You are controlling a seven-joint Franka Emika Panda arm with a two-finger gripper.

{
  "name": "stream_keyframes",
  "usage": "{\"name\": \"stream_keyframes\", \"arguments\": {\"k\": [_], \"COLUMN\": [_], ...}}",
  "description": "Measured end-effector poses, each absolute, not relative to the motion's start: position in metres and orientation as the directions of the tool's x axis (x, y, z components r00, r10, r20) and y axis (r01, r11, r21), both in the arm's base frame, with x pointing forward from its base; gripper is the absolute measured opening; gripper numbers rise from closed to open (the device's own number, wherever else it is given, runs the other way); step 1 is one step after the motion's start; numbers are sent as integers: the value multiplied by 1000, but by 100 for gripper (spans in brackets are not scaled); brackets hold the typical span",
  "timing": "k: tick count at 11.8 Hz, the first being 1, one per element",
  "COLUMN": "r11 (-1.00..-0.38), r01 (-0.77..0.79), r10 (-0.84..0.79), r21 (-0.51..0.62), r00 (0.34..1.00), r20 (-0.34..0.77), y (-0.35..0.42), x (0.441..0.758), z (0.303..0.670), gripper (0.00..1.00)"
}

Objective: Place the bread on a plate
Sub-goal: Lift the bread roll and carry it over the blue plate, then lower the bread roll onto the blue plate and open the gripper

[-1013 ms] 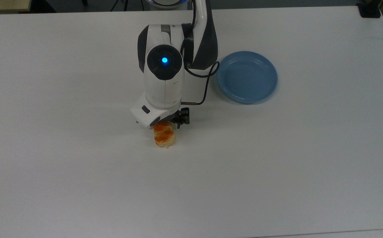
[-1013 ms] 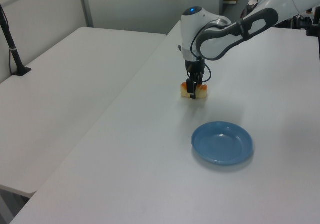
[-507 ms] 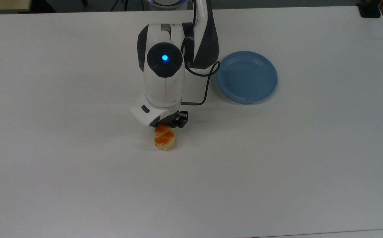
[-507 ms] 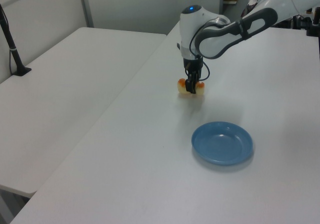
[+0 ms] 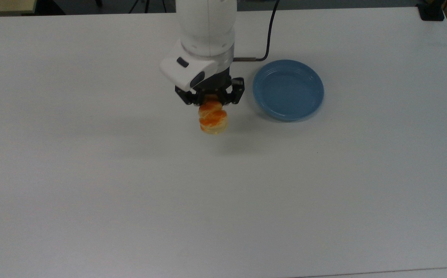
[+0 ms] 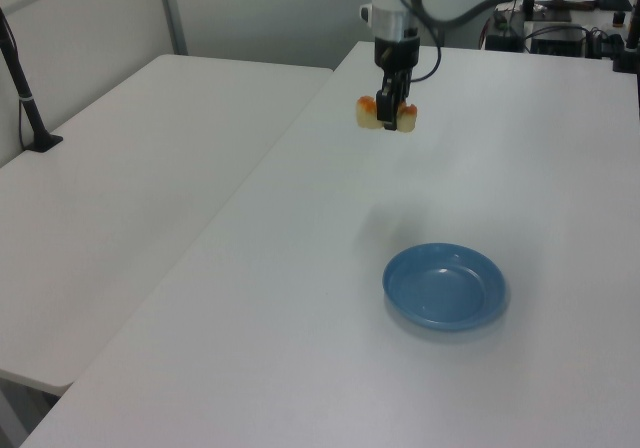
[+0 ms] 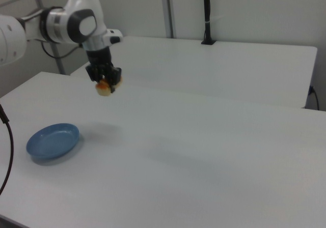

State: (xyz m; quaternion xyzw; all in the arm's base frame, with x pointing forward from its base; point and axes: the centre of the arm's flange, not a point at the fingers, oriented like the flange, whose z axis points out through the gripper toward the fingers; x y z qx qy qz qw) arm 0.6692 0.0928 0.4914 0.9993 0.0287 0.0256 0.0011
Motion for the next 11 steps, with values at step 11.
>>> {"name": "stream_keyframes", "arguments": {"k": [11], "r11": [-991], "r01": [130], "r10": [128], "r21": [14], "r00": [988], "r20": [-81], "y": [315], "x": [591], "z": [456], "gripper": [35]}}
